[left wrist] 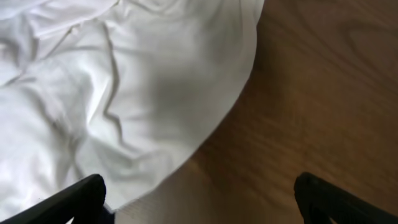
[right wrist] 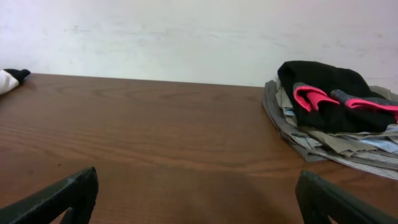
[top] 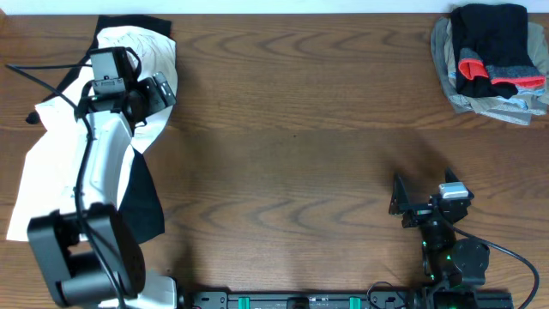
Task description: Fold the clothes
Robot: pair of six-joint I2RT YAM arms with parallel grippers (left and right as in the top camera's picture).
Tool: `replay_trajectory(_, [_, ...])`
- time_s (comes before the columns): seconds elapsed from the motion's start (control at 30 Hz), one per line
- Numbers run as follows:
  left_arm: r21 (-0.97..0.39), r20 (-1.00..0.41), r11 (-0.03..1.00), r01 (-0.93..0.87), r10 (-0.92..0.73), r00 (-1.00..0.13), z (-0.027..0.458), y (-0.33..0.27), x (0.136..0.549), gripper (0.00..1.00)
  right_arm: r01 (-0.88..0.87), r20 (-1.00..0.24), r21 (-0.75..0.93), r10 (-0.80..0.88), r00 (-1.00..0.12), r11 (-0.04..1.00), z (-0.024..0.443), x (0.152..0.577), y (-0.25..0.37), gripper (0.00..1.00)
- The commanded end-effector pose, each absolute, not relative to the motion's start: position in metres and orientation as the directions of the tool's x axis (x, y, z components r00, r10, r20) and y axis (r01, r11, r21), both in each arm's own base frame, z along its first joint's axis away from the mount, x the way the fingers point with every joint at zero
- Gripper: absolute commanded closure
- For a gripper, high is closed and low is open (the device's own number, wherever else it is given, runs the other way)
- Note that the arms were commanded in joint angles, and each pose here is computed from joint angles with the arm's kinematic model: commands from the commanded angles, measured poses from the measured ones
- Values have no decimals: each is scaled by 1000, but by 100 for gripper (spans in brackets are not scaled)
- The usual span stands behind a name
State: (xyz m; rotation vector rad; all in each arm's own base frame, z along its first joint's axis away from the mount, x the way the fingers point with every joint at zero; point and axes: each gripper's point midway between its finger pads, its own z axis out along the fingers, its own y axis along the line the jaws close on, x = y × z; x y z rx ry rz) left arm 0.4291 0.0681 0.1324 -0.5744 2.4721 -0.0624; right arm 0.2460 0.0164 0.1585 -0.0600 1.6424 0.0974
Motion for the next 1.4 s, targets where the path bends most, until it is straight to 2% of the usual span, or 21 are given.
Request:
replay_trajectory(0.0, [-188,-623,916,-355,-390,-678,181,63,418,2,-102,-996,45,36,-86,994,155,246,19,1])
replay_trajectory(0.2, [-137,-770,977,-161,-208,-603,232,23,400,2,-102,-996,45,36,-86,994,155,246,19,1])
replay_trajectory(0.37, [-102,-861,994,-31,-104,-498,243,-9,372,2,-102,-996,45,36,-86,994,155,246,19,1])
replay_trajectory(0.77, [-125,-932,992,-11,-121,-342,181,-10,295,2,-102,-996,45,36,-86,994,155,246,19,1])
replay_trajectory(0.97, [-128,-962,992,2,-124,-243,164,-9,278,2,-102,-996,45,36,-86,994,155,246,19,1])
replay_trajectory(1.17, [-128,-970,992,7,-124,-208,146,-9,267,2,-102,-996,45,36,-86,994,155,246,19,1])
replay_trajectory(1.37, [-128,-980,992,14,-125,-153,148,-8,261,2,-102,-996,45,36,-86,994,155,246,19,1])
